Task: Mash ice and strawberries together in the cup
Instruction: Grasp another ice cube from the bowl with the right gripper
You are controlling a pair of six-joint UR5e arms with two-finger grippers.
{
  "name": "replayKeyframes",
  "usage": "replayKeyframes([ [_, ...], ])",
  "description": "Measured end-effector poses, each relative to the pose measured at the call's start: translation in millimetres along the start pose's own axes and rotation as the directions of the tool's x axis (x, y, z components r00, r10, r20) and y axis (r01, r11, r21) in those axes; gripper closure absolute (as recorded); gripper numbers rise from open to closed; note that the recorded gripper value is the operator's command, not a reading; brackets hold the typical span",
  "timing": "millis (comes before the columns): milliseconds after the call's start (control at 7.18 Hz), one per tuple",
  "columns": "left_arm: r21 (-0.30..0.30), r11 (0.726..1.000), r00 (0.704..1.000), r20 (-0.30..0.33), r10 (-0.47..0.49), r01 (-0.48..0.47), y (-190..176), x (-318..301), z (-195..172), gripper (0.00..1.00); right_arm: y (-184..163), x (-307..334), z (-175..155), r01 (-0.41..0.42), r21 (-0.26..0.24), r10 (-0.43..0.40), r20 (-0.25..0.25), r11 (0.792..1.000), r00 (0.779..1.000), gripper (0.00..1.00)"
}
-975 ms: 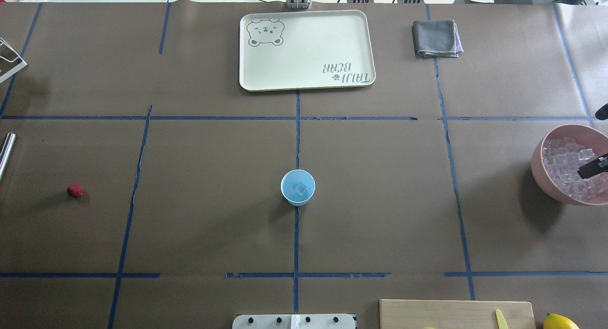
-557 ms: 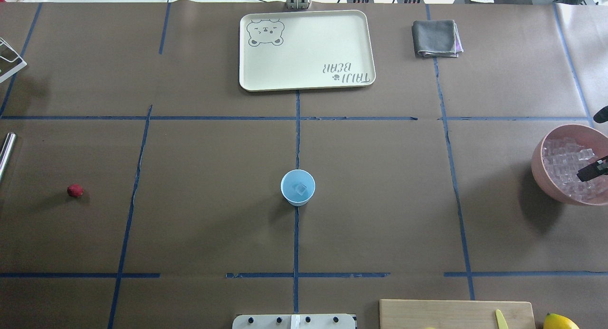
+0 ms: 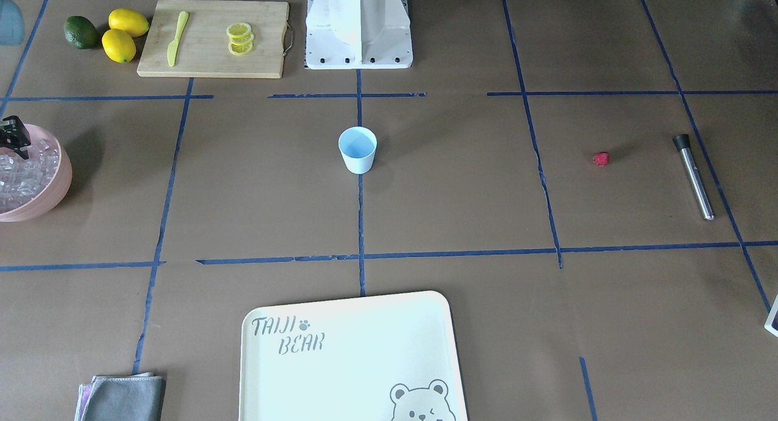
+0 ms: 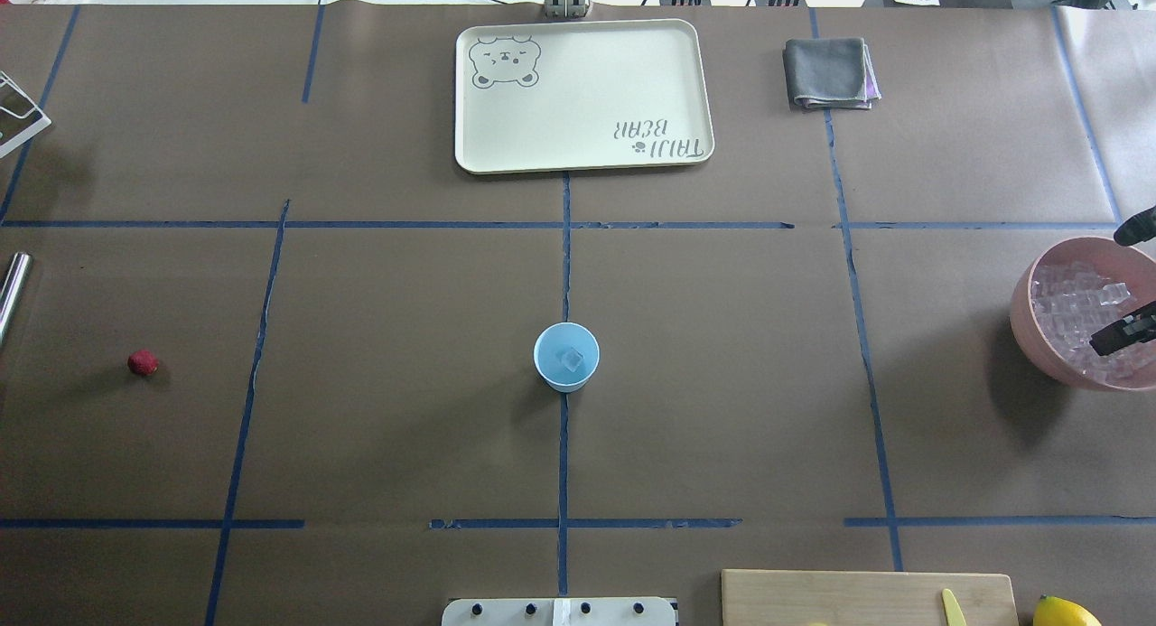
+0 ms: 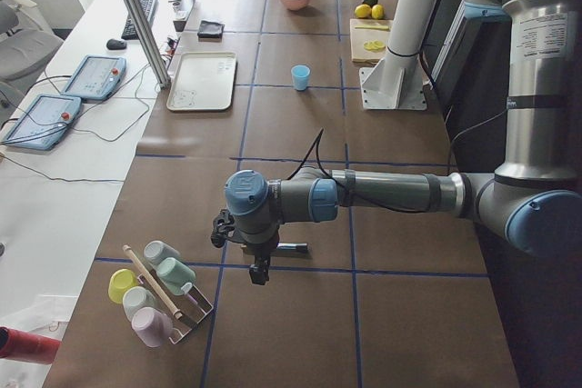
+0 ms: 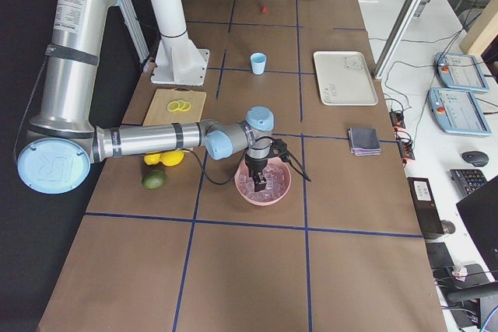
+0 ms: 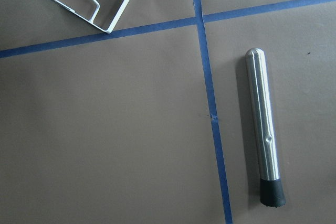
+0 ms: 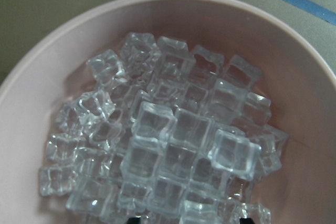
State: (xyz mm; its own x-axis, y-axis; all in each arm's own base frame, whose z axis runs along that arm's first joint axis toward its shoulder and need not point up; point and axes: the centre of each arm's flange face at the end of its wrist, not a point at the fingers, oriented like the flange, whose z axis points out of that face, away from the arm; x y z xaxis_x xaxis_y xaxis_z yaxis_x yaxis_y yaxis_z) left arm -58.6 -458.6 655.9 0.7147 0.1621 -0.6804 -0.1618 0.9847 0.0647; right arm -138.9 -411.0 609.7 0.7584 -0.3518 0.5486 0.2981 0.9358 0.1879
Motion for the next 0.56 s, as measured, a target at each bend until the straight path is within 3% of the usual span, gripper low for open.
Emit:
replayKeyframes([
  [139, -0.002, 1.000, 1.000, 0.000, 0.002, -0.002, -0.3, 0.8, 0.9, 0.00, 1.0, 0.7, 0.3, -0.002, -0.001, 0.002, -0.001, 1.000, 1.000, 0.96],
  [557, -0.003, 1.000, 1.000, -0.001, 0.003, -0.003, -0.6, 1.4, 1.3, 0.00, 4.6, 1.0, -4.3, 0.000, 0.007, 0.000, 0.000, 1.000, 1.000, 0.98],
])
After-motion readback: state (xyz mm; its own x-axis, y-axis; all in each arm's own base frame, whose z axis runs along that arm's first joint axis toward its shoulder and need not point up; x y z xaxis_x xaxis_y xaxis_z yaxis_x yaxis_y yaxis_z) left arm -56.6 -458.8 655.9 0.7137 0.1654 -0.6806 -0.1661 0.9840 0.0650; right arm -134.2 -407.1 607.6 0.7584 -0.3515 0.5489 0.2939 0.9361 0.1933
